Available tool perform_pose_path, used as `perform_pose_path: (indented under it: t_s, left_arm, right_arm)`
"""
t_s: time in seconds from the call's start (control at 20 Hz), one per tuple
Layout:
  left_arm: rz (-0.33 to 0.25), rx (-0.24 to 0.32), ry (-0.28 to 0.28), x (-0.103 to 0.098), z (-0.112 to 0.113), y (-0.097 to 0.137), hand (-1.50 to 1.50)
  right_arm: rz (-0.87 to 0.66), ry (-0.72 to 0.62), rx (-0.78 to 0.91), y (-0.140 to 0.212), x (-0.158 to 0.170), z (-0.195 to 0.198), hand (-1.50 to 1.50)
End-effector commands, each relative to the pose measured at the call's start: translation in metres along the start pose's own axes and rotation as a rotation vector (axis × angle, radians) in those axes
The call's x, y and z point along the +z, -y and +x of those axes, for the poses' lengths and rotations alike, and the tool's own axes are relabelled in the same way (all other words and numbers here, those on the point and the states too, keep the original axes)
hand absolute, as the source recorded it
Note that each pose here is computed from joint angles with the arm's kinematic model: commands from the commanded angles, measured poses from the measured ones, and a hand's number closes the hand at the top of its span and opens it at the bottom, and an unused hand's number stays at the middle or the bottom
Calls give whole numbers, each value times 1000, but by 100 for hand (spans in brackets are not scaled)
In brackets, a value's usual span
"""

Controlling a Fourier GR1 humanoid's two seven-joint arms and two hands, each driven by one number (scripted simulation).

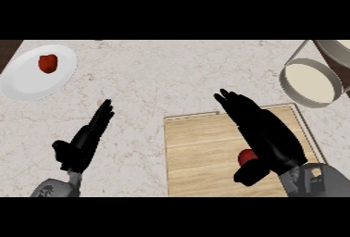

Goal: Pick the tomato from the tray and place it in the tiered basket

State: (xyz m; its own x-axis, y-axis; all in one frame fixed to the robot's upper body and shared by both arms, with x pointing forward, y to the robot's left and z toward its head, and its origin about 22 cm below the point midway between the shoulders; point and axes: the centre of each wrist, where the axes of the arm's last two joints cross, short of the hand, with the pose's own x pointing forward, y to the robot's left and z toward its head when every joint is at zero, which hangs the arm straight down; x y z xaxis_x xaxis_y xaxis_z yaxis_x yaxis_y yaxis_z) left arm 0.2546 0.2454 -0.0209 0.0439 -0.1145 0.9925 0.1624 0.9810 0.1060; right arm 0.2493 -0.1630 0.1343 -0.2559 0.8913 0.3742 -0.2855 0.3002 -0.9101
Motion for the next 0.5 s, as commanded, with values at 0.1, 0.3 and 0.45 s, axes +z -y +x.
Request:
perform_pose_path:
  t_s: [0.1,0.3,0.45]
  left_arm:
    - [5,-1,2,-8,4,3,0]
    - [-16,11,12,-8,0,1,0]
    - [-9,3,12,-13,1,1,0]
  right_arm:
    - [184,-145,363,20,25,32,-150]
    - [248,-176,393,29,42,59,-150]
    - [252,-223,391,35,45,59,-150]
